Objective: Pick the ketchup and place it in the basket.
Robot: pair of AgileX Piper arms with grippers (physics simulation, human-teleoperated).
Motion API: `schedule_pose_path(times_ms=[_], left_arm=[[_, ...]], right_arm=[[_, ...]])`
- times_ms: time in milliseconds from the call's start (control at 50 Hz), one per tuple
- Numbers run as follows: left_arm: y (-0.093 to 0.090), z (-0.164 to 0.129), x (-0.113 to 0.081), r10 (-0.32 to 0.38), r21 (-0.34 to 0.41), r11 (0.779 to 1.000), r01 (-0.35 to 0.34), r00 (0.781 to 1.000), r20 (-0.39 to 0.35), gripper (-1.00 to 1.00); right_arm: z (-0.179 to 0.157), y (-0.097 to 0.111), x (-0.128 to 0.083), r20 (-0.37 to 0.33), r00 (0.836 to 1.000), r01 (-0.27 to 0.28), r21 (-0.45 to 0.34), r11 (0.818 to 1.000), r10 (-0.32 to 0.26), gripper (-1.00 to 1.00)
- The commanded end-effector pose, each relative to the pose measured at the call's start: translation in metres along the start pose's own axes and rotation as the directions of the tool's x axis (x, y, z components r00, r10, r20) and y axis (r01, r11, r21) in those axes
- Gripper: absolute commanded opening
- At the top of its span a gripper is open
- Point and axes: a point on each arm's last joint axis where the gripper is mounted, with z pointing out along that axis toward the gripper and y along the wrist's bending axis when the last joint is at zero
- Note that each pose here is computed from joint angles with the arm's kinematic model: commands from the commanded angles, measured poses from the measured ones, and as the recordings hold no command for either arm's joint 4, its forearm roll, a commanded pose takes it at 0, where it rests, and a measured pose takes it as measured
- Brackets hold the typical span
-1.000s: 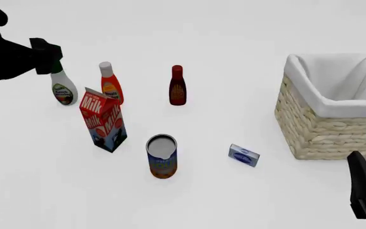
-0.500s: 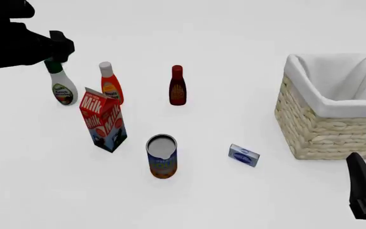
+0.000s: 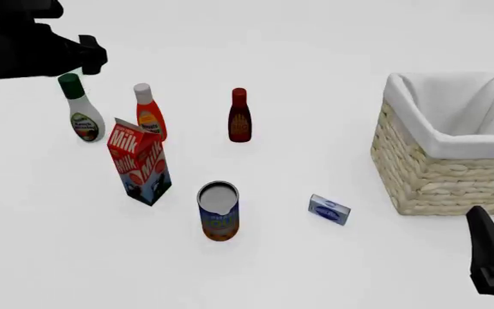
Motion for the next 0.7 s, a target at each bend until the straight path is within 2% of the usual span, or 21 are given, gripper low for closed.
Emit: schedule_pose_path(times_ms=[20,700], left_arm=[[-0.001,0.020,-0.004,0.008,0.002,1.000,-0.008,1.000,-0.006,1.00],[0.001,0.078,-0.001,0.016,-0.002,1.000,-0.016,0.999,-0.034,1.00]], right_arm=[[0.003,0.000,0.000,-0.012,1.000,-0.002,0.001,1.000,0.002,1.00],[0.010,-0.002,0.001,-0.032,0.999,0.006,0.028,1.000,-0.005,1.00]])
